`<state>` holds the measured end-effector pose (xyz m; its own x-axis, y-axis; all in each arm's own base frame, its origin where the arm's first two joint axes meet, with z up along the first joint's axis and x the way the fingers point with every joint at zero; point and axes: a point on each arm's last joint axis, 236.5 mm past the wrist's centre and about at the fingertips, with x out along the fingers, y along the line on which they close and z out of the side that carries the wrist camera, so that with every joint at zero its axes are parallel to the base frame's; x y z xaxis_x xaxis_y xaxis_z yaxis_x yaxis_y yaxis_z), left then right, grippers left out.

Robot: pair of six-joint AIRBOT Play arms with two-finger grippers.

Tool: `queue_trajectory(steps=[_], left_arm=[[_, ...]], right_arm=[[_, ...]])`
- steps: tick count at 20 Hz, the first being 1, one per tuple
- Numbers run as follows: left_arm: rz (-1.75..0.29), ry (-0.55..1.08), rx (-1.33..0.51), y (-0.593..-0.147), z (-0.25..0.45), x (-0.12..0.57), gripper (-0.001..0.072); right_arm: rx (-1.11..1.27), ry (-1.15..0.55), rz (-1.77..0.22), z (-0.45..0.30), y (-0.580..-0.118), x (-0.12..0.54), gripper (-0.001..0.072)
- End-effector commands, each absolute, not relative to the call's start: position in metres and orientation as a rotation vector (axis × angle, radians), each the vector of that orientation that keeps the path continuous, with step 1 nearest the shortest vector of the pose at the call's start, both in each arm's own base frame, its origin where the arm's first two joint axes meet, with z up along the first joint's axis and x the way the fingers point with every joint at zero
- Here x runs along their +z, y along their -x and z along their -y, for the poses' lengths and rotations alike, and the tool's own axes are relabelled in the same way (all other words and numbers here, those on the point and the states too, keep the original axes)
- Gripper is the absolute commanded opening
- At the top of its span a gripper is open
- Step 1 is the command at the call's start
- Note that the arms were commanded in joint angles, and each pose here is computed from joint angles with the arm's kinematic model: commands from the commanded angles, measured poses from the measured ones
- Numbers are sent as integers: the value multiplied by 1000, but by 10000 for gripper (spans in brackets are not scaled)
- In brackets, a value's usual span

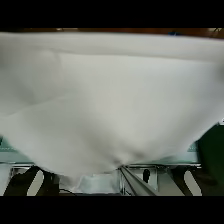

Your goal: Fold the shirts.

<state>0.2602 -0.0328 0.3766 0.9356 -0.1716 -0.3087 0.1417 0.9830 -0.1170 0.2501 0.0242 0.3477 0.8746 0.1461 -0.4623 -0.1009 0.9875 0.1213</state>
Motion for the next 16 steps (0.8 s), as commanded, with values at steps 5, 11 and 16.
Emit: queue_trajectory(steps=[5,11,16], left_arm=[[-672,282,-359,-419,84,205,22],[-756,471,-247,-524,94,91,23],[-852,609,-275,-528,112,56,28]], right_arm=[[341,-326,-815,-41,-394,188,23],[234,-544,-882,-9,-516,78,23],[229,-687,-917,-12,-547,55,202]])
